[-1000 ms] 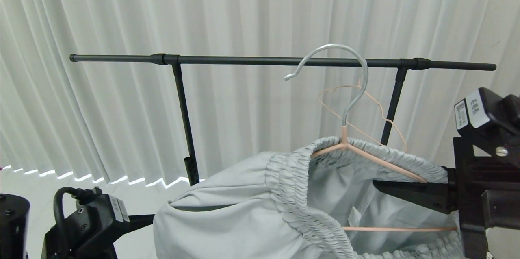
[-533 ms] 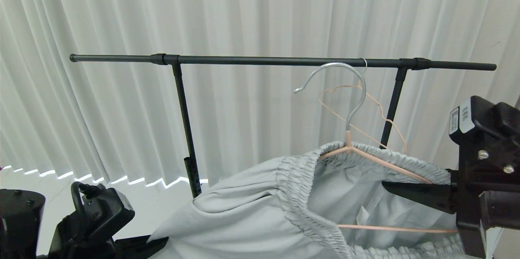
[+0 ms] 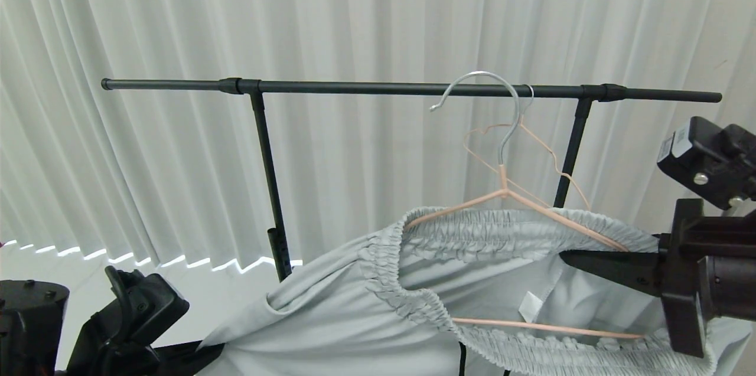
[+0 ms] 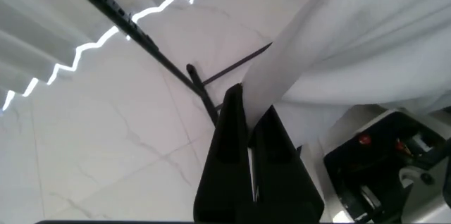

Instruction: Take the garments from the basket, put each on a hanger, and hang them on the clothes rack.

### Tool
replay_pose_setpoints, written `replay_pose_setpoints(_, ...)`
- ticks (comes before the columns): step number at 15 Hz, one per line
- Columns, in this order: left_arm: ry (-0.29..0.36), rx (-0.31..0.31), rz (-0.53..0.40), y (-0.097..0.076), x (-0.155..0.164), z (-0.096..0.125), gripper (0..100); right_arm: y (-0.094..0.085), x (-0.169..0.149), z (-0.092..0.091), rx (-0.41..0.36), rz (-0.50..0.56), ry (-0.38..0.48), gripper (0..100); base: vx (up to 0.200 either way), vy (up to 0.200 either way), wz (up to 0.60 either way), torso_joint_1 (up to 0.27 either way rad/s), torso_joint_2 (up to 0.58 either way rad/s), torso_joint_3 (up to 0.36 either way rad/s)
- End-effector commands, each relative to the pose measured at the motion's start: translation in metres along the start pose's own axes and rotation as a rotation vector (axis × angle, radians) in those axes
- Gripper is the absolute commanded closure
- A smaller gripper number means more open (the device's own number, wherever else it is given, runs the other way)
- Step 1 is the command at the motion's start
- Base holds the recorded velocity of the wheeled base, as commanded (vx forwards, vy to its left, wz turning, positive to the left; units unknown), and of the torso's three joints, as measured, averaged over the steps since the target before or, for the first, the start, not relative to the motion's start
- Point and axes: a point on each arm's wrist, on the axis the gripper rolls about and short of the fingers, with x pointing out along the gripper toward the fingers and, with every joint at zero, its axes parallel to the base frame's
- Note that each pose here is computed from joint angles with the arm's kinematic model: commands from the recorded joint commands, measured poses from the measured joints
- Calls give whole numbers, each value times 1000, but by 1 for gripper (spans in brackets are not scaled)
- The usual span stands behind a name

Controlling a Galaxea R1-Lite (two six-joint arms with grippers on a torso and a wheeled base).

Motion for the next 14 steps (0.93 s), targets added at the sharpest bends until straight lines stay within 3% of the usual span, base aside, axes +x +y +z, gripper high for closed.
replay_pose_setpoints(1,-7,4,1,0,-1,1,0,0,0,2,29,-4,-7,100,0,0,0,0,0,0)
replay_pose_setpoints(4,-33,7,9,-1,-6,2,0,-1,1,6,99,-19,-13,100,0,0,0,0,0,0)
replay_pose_setpoints(8,-124,19,49,-1,-20,7,0,-13,31,11,278,-233,33,100,0,0,0,0,0,0)
replay_pose_setpoints(11,-196,32,86,2,-22,13,0,-28,58,17,308,-373,61,100,0,0,0,0,0,0)
replay_pose_setpoints(14,-199,29,91,2,-22,14,0,-35,72,31,317,-429,38,100,0,0,0,0,0,0)
